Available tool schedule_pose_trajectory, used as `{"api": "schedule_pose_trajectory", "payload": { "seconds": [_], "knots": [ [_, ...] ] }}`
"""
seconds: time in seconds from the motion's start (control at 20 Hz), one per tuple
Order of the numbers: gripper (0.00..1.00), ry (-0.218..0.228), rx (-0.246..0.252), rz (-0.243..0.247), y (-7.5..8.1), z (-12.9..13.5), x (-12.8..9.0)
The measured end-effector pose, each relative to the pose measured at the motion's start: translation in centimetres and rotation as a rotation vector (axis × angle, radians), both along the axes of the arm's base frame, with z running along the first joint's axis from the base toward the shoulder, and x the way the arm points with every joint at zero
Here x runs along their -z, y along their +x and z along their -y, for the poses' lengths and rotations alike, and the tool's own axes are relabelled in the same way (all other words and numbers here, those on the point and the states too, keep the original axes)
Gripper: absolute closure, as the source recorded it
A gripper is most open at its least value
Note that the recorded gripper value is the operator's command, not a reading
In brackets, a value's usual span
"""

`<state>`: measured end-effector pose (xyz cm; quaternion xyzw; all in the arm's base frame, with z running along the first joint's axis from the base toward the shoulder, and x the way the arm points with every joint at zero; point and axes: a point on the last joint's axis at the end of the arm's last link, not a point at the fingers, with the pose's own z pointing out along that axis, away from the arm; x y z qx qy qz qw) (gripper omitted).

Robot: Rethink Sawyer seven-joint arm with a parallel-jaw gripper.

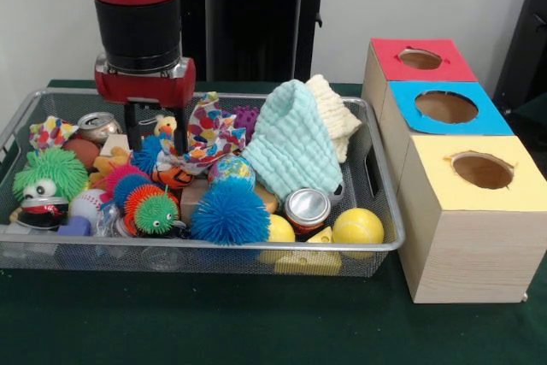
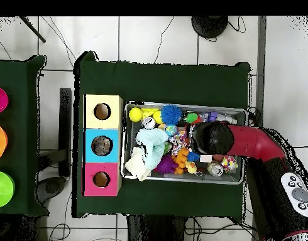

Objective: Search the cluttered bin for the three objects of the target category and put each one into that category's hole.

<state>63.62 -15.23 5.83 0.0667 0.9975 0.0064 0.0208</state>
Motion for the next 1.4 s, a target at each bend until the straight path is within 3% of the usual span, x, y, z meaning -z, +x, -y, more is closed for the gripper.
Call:
{"api": "schedule_pose_trajectory", "payload": {
  "seconds": [0.25, 0.65, 1.1, 1.4],
  "knots": [
    [0.0, -0.004, 0.006, 0.049, 2.6, 0.6, -0.6],
    [0.0, -0.004, 0.035, 0.102, 5.1, 2.5, -1.0],
    [0.0, -0.026, 0.064, 0.121, 6.7, 5.5, -1.2],
    [0.0, -0.032, 0.075, 0.123, 6.7, 7.0, -1.3]
  ]
}}
